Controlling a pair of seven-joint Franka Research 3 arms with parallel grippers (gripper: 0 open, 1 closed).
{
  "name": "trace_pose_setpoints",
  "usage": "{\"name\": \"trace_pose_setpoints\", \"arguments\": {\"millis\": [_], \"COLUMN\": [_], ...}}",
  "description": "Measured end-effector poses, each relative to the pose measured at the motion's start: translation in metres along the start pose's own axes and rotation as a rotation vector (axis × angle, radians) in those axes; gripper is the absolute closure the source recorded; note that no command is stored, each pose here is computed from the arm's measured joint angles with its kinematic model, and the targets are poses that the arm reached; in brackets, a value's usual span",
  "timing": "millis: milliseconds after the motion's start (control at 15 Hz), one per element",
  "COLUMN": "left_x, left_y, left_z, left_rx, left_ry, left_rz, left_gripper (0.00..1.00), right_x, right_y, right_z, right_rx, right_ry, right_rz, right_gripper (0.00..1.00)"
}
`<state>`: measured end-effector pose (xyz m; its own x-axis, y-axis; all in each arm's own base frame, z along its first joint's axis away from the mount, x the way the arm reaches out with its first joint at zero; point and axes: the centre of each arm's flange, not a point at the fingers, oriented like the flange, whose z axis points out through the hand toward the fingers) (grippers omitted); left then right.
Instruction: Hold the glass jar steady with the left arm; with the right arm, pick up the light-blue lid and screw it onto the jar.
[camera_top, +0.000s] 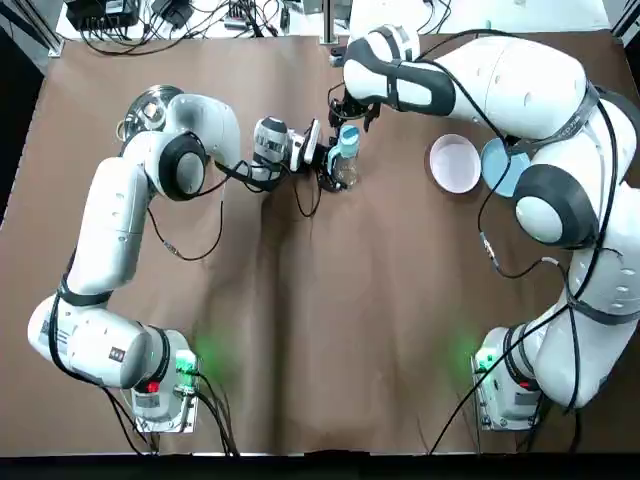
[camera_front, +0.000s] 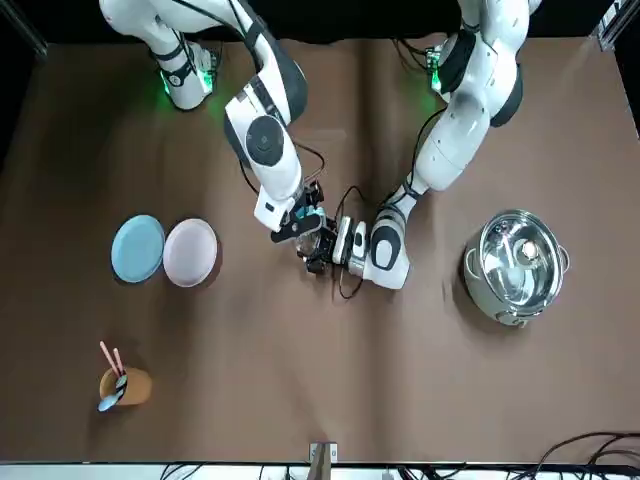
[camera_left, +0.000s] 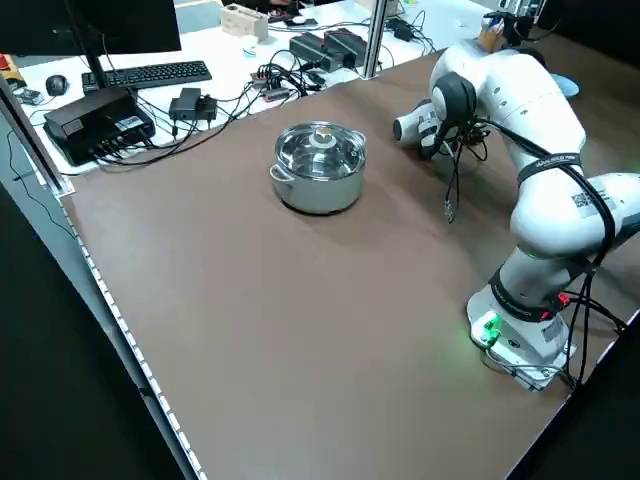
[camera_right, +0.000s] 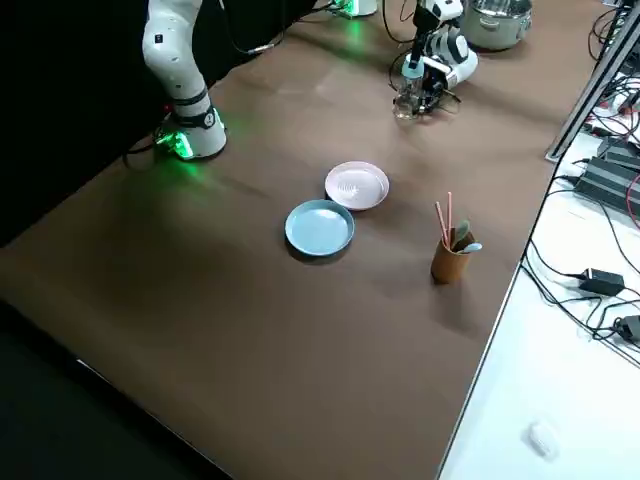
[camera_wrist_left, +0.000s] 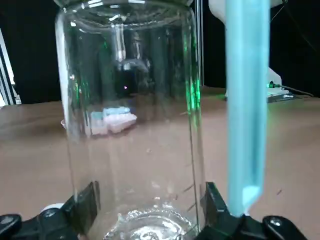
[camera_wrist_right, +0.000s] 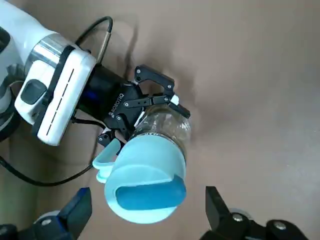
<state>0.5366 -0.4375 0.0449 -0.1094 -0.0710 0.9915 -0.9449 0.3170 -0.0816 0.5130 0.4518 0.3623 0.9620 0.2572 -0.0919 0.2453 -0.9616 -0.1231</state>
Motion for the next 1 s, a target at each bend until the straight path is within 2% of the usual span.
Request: {"name": "trace_pose_setpoints", "arguments": {"millis": [1000], "left_x": [0.0], "left_y": [0.0], "left_z": [0.0], "left_rx": [0.0], "left_ry": [0.0], "left_rz": [0.0], "left_gripper": [0.07], "right_x": [-0.0029], "right_y": [-0.0055], "right_z": [0.01], "right_rx": [0.008], "right_ry": [0.027], "right_rz": [-0.01], "right_gripper": [0.02]}}
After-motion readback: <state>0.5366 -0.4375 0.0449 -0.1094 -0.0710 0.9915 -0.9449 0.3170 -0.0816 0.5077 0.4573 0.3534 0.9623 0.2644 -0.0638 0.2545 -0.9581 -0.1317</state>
